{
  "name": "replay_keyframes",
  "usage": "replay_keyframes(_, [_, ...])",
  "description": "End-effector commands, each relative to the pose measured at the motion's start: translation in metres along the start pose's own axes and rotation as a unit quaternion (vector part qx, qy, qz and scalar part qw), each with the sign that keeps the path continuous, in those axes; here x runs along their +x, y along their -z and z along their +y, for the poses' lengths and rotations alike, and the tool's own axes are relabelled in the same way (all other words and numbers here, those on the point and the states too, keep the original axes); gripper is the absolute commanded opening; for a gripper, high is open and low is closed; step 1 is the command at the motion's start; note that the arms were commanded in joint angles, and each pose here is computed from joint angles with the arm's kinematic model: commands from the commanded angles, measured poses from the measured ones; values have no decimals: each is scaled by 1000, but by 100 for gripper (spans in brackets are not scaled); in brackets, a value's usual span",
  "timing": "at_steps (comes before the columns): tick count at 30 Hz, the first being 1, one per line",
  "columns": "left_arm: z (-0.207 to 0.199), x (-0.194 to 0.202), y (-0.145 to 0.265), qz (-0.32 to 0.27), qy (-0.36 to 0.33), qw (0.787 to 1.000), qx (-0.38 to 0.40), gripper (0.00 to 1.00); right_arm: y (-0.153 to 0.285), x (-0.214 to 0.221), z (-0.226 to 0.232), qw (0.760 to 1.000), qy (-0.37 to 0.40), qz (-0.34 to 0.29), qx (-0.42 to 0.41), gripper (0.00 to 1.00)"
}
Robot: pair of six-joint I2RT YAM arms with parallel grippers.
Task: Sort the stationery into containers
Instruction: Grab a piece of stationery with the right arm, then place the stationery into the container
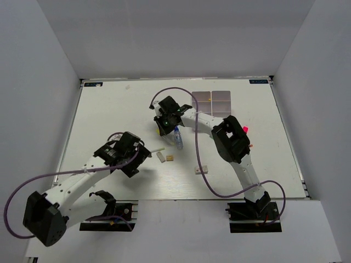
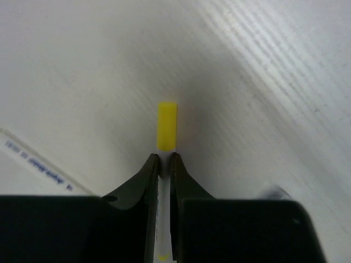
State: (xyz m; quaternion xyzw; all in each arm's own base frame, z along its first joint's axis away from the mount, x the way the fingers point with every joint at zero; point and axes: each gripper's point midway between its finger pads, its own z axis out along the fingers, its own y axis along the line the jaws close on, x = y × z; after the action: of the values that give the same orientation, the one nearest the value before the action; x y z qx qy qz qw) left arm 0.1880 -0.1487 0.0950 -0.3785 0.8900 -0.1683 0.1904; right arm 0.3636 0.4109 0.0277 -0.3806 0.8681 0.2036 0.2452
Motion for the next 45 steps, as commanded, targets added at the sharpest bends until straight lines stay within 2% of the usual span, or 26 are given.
replay_keyframes(1, [-11, 3, -9, 14, 26, 999, -13, 94, 49, -19, 25, 993, 20, -20, -115, 0])
replay_keyframes(3, [-9, 6, -19, 23, 23, 999, -39, 94, 92, -59, 26, 984, 30, -84, -155, 0])
replay_keyframes(4, [-14, 6, -21, 23, 23, 999, -37, 94, 109, -67, 41, 973, 39, -100, -206, 0])
replay_keyframes(8, [-15, 4, -31, 24, 25, 998, -55, 92, 188, -114, 25, 946, 53, -211, -241, 0])
replay_keyframes(11, [-22, 4, -37, 25, 29, 998, -59, 92, 217, -107, 12, 932, 44, -249, -258, 0])
replay_keyframes(13, [-27, 5, -42, 29, 29, 998, -57, 92, 243, -108, 3, 921, 63, -288, -256, 0])
replay_keyframes(17, [-45, 3, -48, 34, 37, 998, -36, 90, 268, -108, -29, 908, 101, -339, -226, 0])
replay_keyframes(22, [-46, 4, -53, 45, 35, 997, -44, 90, 274, -112, -66, 894, 174, -367, -188, 0])
replay_keyframes(23, [-46, 4, -53, 45, 30, 998, -43, 90, 276, -112, -66, 879, 203, -379, -204, 0])
replay_keyframes(26, [-46, 4, -55, 45, 30, 998, -44, 90, 276, -111, -78, 862, 218, -403, -218, 0])
replay_keyframes(27, [-44, 5, -55, 46, 29, 997, -49, 90, 282, -116, -79, 846, 243, -423, -216, 0])
replay_keyframes(30, [-41, 5, -51, 46, 30, 997, -48, 90, 278, -116, -98, 843, 227, -435, -221, 0])
replay_keyframes(38, [-31, 7, -50, 48, 29, 997, -56, 90, 245, -123, -146, 838, 260, -437, -197, 0])
replay_keyframes(40, [-28, 8, -50, 49, 28, 997, -61, 90, 249, -134, -152, 834, 270, -444, -184, 0])
replay_keyframes(45, [-28, 8, -48, 48, 34, 996, -62, 90, 221, -126, -172, 847, 257, -432, -170, 0])
